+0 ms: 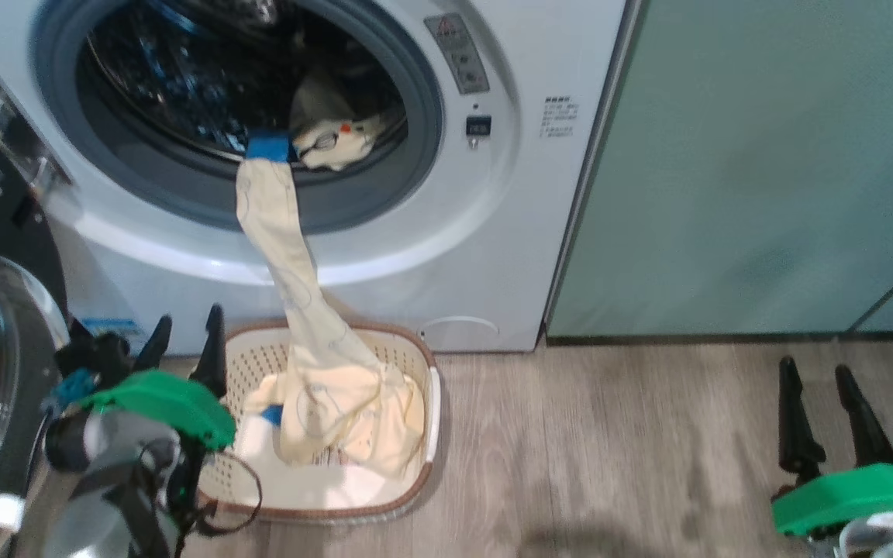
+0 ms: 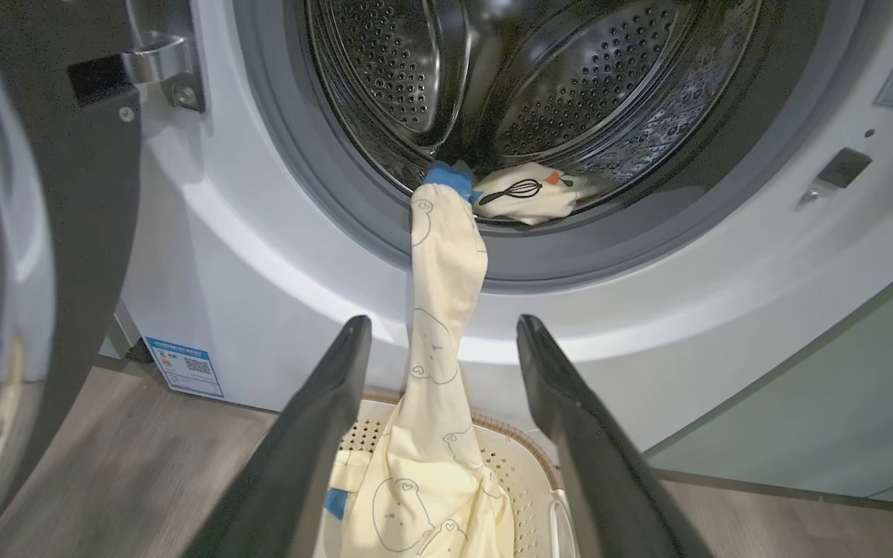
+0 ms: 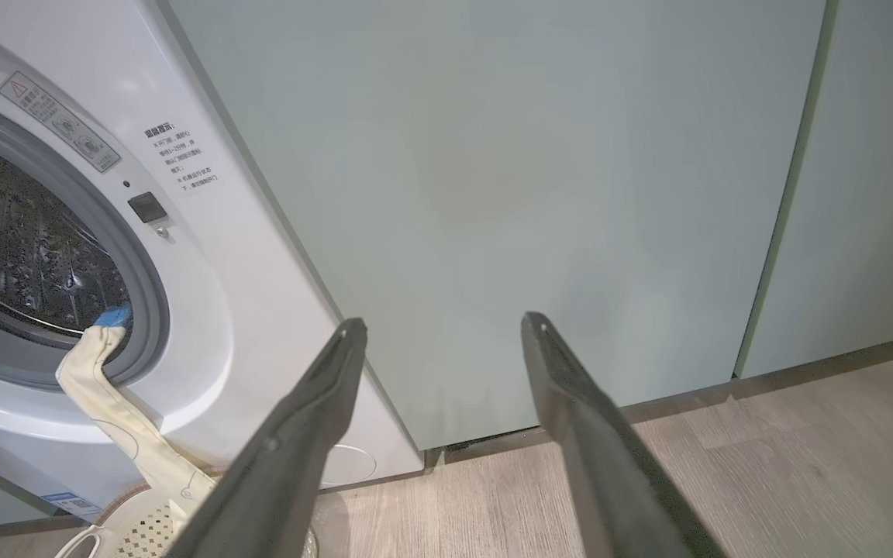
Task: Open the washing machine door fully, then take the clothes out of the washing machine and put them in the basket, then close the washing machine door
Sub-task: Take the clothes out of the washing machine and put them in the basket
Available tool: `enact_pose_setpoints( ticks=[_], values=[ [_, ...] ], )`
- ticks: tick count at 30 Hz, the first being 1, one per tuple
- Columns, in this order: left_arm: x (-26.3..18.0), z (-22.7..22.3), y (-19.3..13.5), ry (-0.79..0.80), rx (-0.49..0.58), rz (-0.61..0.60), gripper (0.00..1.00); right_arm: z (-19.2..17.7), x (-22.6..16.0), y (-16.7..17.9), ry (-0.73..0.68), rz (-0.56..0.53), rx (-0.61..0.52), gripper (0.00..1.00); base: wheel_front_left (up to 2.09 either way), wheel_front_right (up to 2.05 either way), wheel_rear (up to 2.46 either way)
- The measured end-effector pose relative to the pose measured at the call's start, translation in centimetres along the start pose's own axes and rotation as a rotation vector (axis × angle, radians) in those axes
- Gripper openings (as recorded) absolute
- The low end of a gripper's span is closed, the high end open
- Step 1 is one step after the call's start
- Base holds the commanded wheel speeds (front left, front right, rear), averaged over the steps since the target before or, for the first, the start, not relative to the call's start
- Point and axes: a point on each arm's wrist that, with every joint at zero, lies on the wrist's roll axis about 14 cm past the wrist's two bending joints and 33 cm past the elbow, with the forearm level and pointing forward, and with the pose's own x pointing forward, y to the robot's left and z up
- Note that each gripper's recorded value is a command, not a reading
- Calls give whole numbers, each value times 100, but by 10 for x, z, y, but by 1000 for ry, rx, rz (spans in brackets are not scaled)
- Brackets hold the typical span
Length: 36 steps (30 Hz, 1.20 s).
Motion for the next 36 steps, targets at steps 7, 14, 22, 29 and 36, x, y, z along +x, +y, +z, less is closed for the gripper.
enact_pose_setpoints(
  ticks=[7, 14, 22, 29, 36],
  values=[
    [-32, 11, 7, -53, -7, 26, 100, 3, -23, -2, -17, -6, 11, 100, 0, 0, 0],
    [-52, 9, 13, -58, 3, 36, 100, 7, -31, -2, -34, -3, 16, 100, 0, 0, 0],
    [-55, 11, 15, -67, 20, 45, 100, 7, -33, -2, -35, -3, 18, 100, 0, 0, 0],
    [-60, 3, 15, -49, 27, 48, 100, 7, -33, -1, -38, 1, 18, 100, 0, 0, 0],
    [-59, -1, 15, -34, 34, 48, 100, 6, -33, -1, -34, 1, 18, 100, 0, 0, 0]
  ],
)
